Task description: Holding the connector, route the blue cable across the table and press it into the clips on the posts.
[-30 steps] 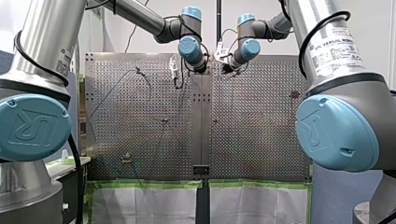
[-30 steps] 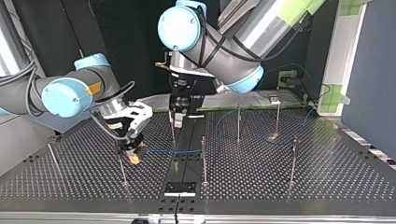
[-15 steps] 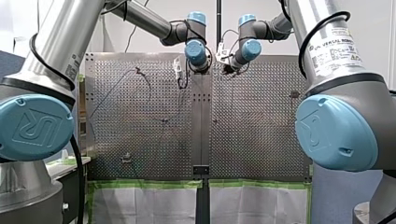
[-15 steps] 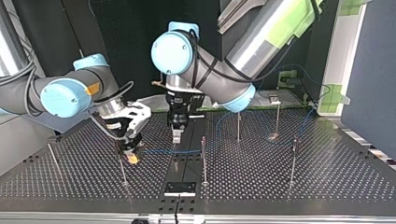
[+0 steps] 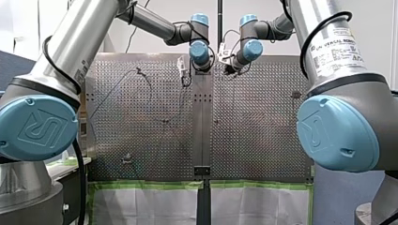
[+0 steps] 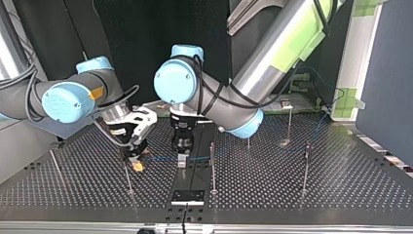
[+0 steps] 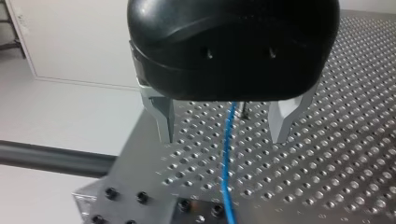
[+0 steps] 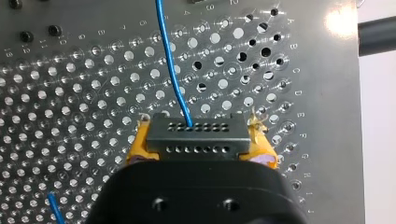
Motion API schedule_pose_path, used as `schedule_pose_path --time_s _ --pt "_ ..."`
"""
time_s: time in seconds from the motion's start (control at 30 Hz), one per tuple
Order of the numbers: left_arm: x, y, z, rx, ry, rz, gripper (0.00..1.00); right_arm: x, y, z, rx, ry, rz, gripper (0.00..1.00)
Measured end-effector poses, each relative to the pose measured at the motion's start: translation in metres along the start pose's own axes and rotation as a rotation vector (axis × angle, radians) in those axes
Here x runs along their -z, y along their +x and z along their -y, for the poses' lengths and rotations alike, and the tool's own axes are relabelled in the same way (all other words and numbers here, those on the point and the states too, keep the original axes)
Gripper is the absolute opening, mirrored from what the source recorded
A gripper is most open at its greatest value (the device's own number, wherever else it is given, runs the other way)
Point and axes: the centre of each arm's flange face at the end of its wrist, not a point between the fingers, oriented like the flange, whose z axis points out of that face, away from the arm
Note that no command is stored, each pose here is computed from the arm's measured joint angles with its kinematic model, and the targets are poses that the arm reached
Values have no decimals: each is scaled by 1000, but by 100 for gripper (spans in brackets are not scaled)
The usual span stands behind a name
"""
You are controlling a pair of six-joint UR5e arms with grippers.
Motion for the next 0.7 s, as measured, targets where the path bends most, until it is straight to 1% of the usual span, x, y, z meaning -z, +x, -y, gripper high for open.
schedule_pose_path --time_s 0.17,0.3,0.4,0.53,0.7 --pt "-19 8 2 6 -10 13 100 0 0 0 0 0 0 0" --pt "-34 18 0 8 -21 18 100 0 0 0 1 0 0 0" --pt "-41 26 -2 2 -26 9 100 0 0 0 2 0 -1 0" --pt "-46 37 -3 -10 -32 -10 100 0 0 0 2 -1 -2 0" --pt "-49 39 -3 -9 -38 -5 100 0 0 0 2 -1 -2 0"
